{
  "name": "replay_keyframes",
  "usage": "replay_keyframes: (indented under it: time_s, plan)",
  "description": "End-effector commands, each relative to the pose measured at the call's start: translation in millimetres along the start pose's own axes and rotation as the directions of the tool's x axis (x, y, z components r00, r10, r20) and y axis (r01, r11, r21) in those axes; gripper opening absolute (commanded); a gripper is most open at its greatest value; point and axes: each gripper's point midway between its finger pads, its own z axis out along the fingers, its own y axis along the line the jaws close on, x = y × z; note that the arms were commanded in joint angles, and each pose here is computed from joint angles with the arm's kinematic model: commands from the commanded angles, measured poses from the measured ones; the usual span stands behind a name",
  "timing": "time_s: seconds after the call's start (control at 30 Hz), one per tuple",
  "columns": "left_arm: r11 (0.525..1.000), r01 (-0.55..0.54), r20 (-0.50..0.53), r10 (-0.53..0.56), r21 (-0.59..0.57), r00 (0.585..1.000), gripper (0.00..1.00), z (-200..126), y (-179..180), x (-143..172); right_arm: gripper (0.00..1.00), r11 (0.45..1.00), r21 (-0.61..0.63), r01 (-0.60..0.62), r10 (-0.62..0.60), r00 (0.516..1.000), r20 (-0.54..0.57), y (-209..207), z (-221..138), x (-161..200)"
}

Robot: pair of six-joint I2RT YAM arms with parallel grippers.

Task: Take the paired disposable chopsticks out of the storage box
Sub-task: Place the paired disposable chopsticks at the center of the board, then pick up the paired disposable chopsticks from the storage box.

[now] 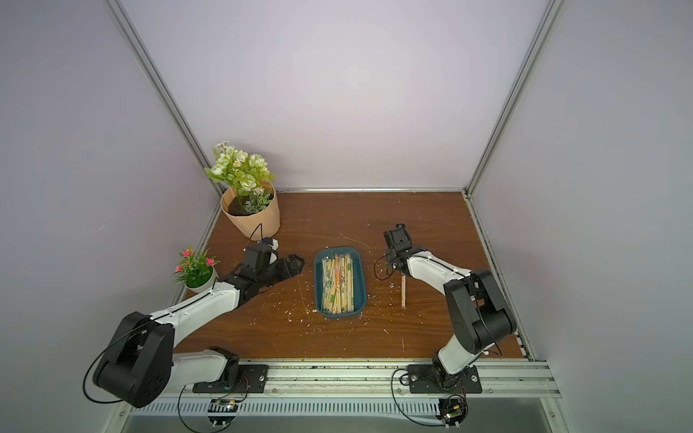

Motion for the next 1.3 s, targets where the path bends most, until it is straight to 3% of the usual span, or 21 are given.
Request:
replay_keyframes:
  time_s: [0.0, 0.3, 0.53, 0.73, 0.97, 1.27]
  plan:
    - [1.000, -0.014, 0.018, 0.013, 0.026, 1.000, 0.98, 0, -12, -8, 0.34, 0.999, -0.026, -0.038, 0.038, 0.999, 0.025, 1, -7, -11]
    - [1.000, -0.005, 0.022, 0.004, 0.010, 1.000, 0.98, 2, -9, -7, 0.42, 0.972, -0.208, -0.104, 0.113, 0.993, 0.029, 19, -44, -26]
    - [0.998, -0.001, 0.010, 0.002, -0.063, 1.000, 0.98, 5, 7, -2, 0.46, 0.872, -0.467, -0.148, 0.158, 0.987, -0.018, 65, -86, -32]
    - [0.996, -0.002, -0.008, 0.001, -0.094, 1.000, 0.98, 9, 15, 1, 0.45, 0.801, -0.588, -0.113, 0.120, 0.992, -0.028, 113, -122, -29]
    - [0.995, 0.007, -0.009, -0.008, -0.099, 1.000, 0.98, 10, 17, -1, 0.44, 0.762, -0.645, -0.059, 0.041, 0.998, -0.042, 166, -142, -14]
    - [0.995, 0.005, -0.007, -0.005, -0.097, 1.000, 0.98, 8, 17, -3, 0.42, 0.777, -0.630, 0.020, -0.076, 0.995, -0.063, 209, -130, 9]
